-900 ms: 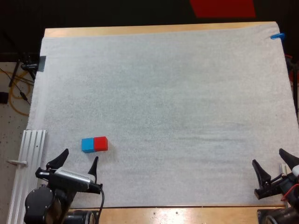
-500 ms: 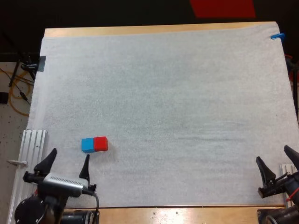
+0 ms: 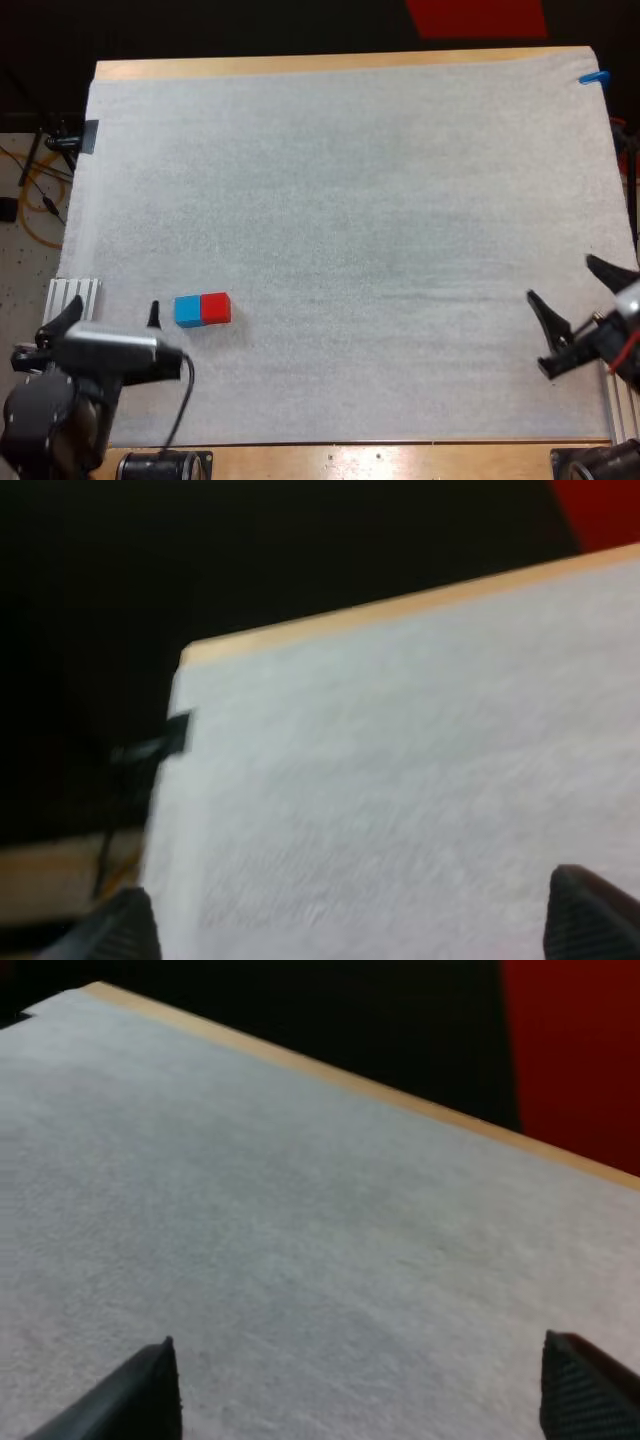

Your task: Stack red cube on blue cube

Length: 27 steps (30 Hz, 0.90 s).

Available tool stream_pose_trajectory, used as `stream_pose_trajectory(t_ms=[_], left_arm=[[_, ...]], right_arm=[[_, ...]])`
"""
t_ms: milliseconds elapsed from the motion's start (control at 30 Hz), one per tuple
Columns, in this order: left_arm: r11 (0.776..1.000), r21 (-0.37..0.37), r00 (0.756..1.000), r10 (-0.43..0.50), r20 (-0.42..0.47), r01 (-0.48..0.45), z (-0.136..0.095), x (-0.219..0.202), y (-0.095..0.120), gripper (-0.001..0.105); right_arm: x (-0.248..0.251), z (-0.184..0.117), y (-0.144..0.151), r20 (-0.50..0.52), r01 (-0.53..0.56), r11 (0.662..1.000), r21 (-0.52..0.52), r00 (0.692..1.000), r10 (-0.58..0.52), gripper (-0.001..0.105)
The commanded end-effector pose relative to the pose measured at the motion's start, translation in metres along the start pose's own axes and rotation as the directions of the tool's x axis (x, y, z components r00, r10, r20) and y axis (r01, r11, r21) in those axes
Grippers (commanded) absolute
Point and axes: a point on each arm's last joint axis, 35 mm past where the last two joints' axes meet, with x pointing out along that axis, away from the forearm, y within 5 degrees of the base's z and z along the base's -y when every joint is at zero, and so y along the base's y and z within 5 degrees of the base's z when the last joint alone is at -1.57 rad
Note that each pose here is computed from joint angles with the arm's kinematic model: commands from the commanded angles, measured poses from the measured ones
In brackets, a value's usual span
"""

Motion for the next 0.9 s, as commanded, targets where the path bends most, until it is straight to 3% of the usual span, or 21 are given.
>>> stream_pose_trajectory(t_ms=[0,333,467,667,800,867], left_arm=[[0.995,-0.043,0.996,0.089,0.000,-0.089,0.005,0.002,0.003,0.075],[0.980,-0.034,0.976,0.192,-0.106,-0.197,0.011,0.033,0.006,0.075],[0.966,-0.056,0.956,0.240,-0.170,-0.253,0.011,0.048,0.013,0.069],[0.957,-0.080,0.936,0.252,-0.247,-0.278,0.011,0.065,0.027,0.060],[0.959,0.008,0.917,0.273,-0.291,-0.283,0.010,0.076,0.031,0.060],[0.957,0.022,0.900,0.278,-0.337,-0.288,0.008,0.087,0.033,0.053]], right_arm=[[0.006,0.008,-0.004,0.021,-0.023,1.000,-0.020,1.000,0.024,0.071],[0.054,0.042,-0.020,0.126,-0.183,0.982,-0.052,0.974,0.188,0.071],[0.069,0.046,-0.020,0.179,-0.291,0.955,-0.067,0.938,0.298,0.071],[0.081,0.049,-0.018,0.205,-0.337,0.935,-0.105,0.913,0.352,0.071],[0.084,0.052,-0.009,0.211,-0.371,0.917,-0.148,0.894,0.395,0.071],[0.088,0.054,-0.002,0.207,-0.403,0.901,-0.163,0.879,0.430,0.071]])
